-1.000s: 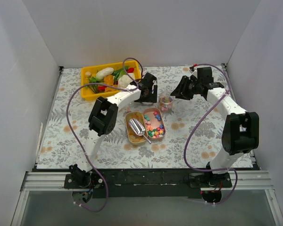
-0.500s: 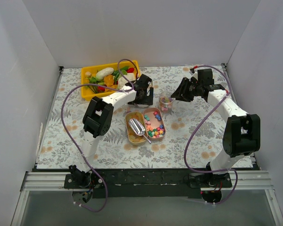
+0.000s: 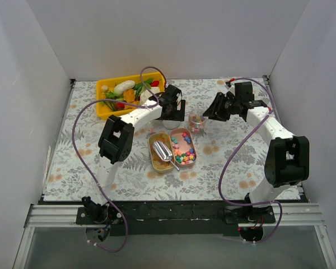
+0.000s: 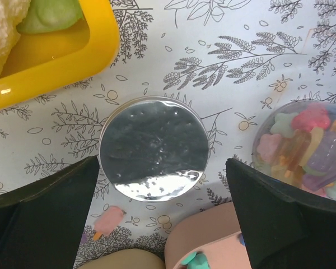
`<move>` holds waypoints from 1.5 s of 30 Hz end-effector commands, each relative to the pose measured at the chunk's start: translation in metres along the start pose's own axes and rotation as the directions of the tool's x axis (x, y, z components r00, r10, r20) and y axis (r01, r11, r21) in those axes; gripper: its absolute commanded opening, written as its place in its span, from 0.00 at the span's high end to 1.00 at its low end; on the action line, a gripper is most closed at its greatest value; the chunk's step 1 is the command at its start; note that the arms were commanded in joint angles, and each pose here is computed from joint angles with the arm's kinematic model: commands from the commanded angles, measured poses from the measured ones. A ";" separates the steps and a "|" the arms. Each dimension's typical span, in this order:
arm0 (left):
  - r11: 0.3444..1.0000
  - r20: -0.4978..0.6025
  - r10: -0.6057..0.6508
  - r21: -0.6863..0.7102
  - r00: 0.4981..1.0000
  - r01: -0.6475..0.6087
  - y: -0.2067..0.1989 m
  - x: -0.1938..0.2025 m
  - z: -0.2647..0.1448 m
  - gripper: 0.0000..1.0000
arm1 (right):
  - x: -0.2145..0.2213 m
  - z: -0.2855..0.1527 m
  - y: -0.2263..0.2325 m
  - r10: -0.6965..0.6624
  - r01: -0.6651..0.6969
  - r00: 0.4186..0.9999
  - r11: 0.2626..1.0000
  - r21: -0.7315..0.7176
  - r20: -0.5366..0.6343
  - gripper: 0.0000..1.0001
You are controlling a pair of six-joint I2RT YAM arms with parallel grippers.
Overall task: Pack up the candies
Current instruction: Pick up the bottle lid at the center of the board.
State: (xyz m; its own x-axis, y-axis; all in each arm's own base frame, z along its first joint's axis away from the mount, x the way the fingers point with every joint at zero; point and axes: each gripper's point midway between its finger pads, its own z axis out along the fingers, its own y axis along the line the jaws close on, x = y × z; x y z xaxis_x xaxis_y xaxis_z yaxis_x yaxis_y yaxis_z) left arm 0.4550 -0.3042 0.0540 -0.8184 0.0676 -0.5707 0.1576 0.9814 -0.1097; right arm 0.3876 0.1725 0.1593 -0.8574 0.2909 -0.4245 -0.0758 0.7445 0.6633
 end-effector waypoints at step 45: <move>0.997 -0.010 0.011 -0.072 1.000 -0.012 0.010 -0.002 0.000 0.51 | -0.007 -0.009 0.010 -0.018 0.019 0.999 0.999 -0.030 0.031 0.52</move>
State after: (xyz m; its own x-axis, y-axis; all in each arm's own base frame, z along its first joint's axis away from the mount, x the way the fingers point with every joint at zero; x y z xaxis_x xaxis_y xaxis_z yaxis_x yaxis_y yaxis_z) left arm 0.4529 -0.2993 0.0297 -0.8464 0.0958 -0.5239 0.1492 0.9870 -0.0605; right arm 0.3869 0.1728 0.1594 -0.8591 0.2893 -0.4222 -0.0768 0.7427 0.6652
